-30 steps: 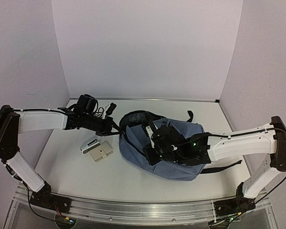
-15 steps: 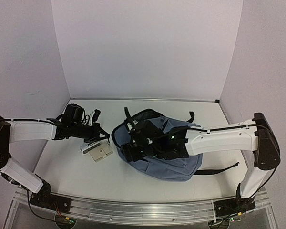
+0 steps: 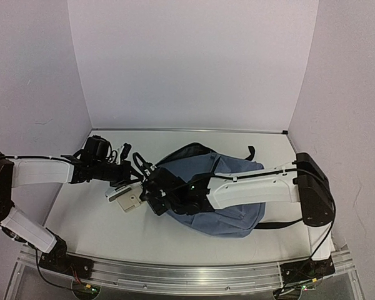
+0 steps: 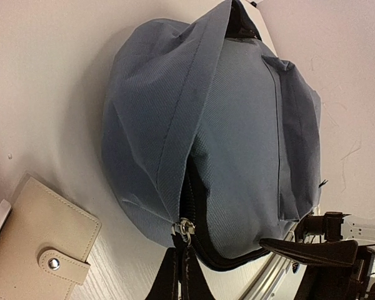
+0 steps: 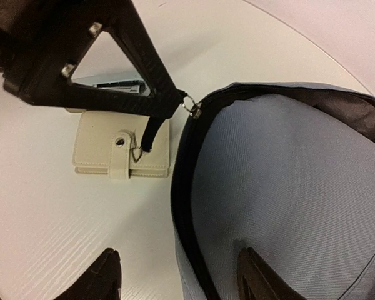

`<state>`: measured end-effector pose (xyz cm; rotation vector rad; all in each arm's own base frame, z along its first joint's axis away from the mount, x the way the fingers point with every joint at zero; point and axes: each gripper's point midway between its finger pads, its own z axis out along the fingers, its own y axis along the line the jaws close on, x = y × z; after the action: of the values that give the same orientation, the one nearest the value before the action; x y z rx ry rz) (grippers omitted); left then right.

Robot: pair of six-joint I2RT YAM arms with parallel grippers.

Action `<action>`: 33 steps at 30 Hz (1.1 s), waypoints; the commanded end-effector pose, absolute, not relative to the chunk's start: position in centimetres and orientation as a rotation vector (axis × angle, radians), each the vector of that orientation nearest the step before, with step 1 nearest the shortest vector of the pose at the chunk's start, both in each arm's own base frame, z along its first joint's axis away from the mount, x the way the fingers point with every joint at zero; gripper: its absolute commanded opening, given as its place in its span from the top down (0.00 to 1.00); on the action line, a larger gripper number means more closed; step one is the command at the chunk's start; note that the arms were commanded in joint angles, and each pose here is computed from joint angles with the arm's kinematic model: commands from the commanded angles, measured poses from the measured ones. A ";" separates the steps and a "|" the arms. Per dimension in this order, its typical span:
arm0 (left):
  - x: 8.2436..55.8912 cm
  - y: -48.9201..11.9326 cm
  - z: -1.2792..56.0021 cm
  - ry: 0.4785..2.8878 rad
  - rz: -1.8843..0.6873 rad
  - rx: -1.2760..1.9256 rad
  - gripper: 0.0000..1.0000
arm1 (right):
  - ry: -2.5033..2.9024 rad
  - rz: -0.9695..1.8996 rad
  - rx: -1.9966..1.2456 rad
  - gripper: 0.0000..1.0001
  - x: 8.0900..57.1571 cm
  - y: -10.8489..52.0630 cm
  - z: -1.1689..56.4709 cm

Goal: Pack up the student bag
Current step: Zip the student bag at the center of the board.

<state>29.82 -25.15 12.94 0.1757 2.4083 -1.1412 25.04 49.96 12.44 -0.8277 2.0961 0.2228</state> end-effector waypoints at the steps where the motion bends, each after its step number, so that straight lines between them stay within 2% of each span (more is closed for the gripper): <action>1: 31.0 -25.5 16.2 2.303 -1.156 0.195 1.00 | 2.024 0.069 -0.772 0.50 27.1 49.9 12.9; 3: 30.9 -25.6 16.3 2.299 -1.162 0.198 1.00 | 2.011 0.028 -0.755 0.60 27.6 49.8 12.7; 8: 30.9 -25.4 16.2 2.315 -1.146 0.196 1.00 | 2.011 0.029 -0.754 0.95 27.6 49.8 12.7; 10: 31.1 -25.3 16.3 2.312 -1.130 0.194 1.00 | 2.024 0.066 -0.775 1.00 27.0 49.8 12.7; 23: 34.9 -25.1 17.5 2.275 -0.992 0.153 1.00 | 2.146 0.384 -0.967 1.00 19.5 46.1 12.1; 29: 35.8 -26.5 17.8 2.268 -1.037 0.218 1.00 | 2.199 0.419 -0.870 1.00 18.4 43.3 12.6; 30: 35.6 -26.9 18.0 2.260 -1.063 0.239 1.00 | 2.194 0.423 -0.834 0.98 18.7 43.3 13.2; 31: 35.4 -27.1 18.2 2.252 -1.089 0.260 1.00 | 2.185 0.429 -0.803 0.93 19.0 43.4 13.9; 33: 34.5 -27.6 18.4 2.244 -1.140 0.306 1.00 | 2.159 0.435 -0.763 0.76 19.6 44.0 15.3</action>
<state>34.08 -26.22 14.85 0.1868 2.3735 -1.0459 18.46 43.21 10.82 -0.9167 2.2092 0.3587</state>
